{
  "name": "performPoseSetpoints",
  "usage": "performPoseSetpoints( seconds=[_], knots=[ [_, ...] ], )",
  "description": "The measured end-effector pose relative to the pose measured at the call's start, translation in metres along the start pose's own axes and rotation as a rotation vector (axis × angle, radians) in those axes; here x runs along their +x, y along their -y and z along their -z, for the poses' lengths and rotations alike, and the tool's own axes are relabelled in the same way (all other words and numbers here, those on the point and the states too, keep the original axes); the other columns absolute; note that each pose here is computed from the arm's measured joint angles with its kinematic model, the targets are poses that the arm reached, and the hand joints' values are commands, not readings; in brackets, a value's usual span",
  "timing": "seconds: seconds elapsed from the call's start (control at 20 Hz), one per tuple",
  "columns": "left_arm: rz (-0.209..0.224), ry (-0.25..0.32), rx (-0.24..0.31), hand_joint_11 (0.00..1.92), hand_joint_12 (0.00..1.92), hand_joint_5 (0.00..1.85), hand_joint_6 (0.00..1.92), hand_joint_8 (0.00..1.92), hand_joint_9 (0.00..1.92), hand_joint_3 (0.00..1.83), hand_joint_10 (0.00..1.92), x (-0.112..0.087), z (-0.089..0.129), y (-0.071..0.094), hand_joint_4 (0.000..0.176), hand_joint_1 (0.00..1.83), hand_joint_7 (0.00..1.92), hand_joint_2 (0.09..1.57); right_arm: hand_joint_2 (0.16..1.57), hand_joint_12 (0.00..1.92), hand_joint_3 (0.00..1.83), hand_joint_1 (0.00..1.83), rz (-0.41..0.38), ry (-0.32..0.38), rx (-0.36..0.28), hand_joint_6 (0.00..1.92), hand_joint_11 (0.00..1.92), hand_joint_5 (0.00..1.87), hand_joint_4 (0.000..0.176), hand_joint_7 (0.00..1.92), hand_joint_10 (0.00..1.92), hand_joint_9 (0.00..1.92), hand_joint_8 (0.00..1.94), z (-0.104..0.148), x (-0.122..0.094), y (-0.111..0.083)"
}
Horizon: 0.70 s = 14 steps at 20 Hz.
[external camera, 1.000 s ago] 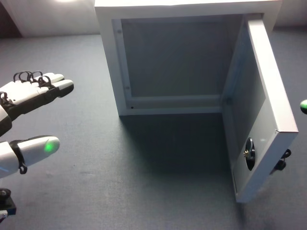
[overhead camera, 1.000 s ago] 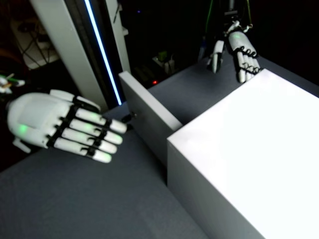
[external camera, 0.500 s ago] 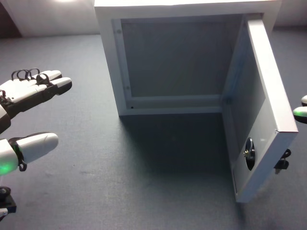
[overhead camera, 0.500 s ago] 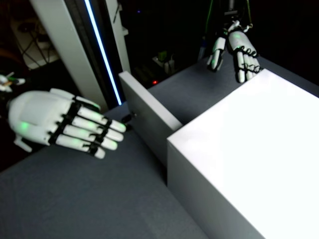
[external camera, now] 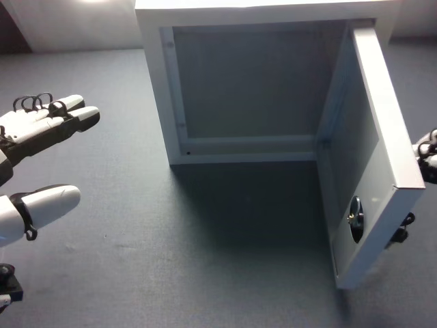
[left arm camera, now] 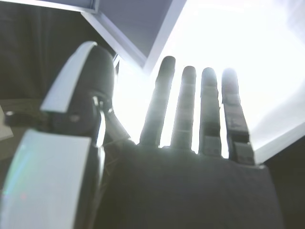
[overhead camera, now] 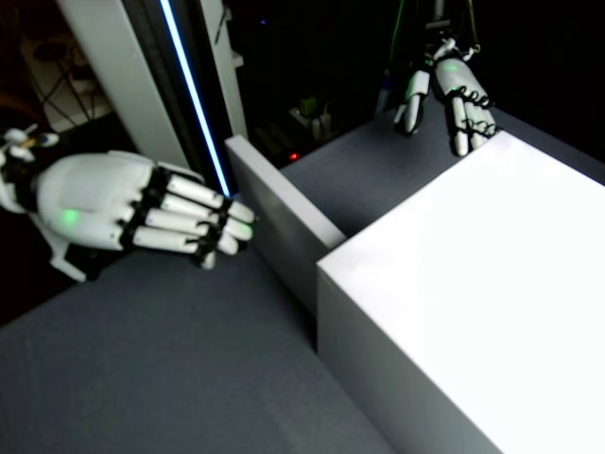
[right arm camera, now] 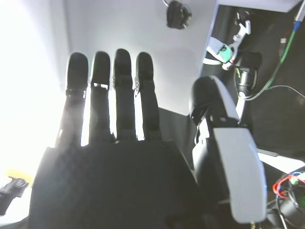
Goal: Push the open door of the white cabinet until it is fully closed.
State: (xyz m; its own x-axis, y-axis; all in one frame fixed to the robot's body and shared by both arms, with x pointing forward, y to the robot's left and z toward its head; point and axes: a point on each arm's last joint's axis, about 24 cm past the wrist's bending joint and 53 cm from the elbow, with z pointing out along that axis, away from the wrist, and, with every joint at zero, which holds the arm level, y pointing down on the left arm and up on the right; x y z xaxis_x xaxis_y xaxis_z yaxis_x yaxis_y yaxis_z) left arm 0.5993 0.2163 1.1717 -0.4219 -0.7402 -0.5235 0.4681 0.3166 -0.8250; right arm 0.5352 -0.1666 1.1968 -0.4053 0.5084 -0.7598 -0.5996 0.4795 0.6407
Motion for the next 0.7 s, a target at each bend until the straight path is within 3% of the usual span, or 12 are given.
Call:
performPoseSetpoints(
  seconds=[0.3, 0.4, 0.5, 0.7],
  knots=[
    [-0.002, 0.019, -0.005, 0.0, 0.16, 0.14, 0.0, 0.0, 0.0, 0.0, 0.0, -0.005, 0.002, -0.001, 0.0, 0.28, 0.01, 1.41, 1.34, 1.56, 0.0, 0.25, -0.03, -0.012, -0.042, 0.27, 0.0, 0.49, 0.0, 0.53, 0.83, 0.19, 0.02, -0.015, 0.011, -0.004],
    [-0.007, 0.023, -0.004, 0.0, 0.14, 0.13, 0.0, 0.0, 0.0, 0.0, 0.0, -0.006, 0.003, -0.001, 0.0, 0.29, 0.0, 1.41, 1.33, 1.54, 0.0, 0.25, -0.038, -0.014, -0.068, 0.37, 0.0, 0.42, 0.0, 0.52, 0.78, 0.21, 0.01, -0.022, 0.015, -0.008],
    [-0.012, 0.022, 0.006, 0.0, 0.11, 0.12, 0.0, 0.0, 0.0, 0.0, 0.0, -0.007, 0.003, 0.002, 0.0, 0.3, 0.0, 1.41, 1.31, 1.61, 0.0, 0.3, -0.044, -0.007, -0.097, 0.41, 0.0, 0.36, 0.0, 0.54, 0.86, 0.24, 0.01, -0.032, 0.014, -0.012],
    [-0.017, 0.031, -0.003, 0.0, 0.01, 0.1, 0.0, 0.0, 0.0, 0.0, 0.0, -0.01, 0.006, 0.0, 0.0, 0.3, 0.0, 1.4, 1.31, 1.57, 0.0, 0.33, -0.064, -0.04, -0.14, 0.54, 0.0, 0.25, 0.0, 0.44, 0.93, 0.08, 0.0, -0.05, 0.029, -0.018]
  ],
)
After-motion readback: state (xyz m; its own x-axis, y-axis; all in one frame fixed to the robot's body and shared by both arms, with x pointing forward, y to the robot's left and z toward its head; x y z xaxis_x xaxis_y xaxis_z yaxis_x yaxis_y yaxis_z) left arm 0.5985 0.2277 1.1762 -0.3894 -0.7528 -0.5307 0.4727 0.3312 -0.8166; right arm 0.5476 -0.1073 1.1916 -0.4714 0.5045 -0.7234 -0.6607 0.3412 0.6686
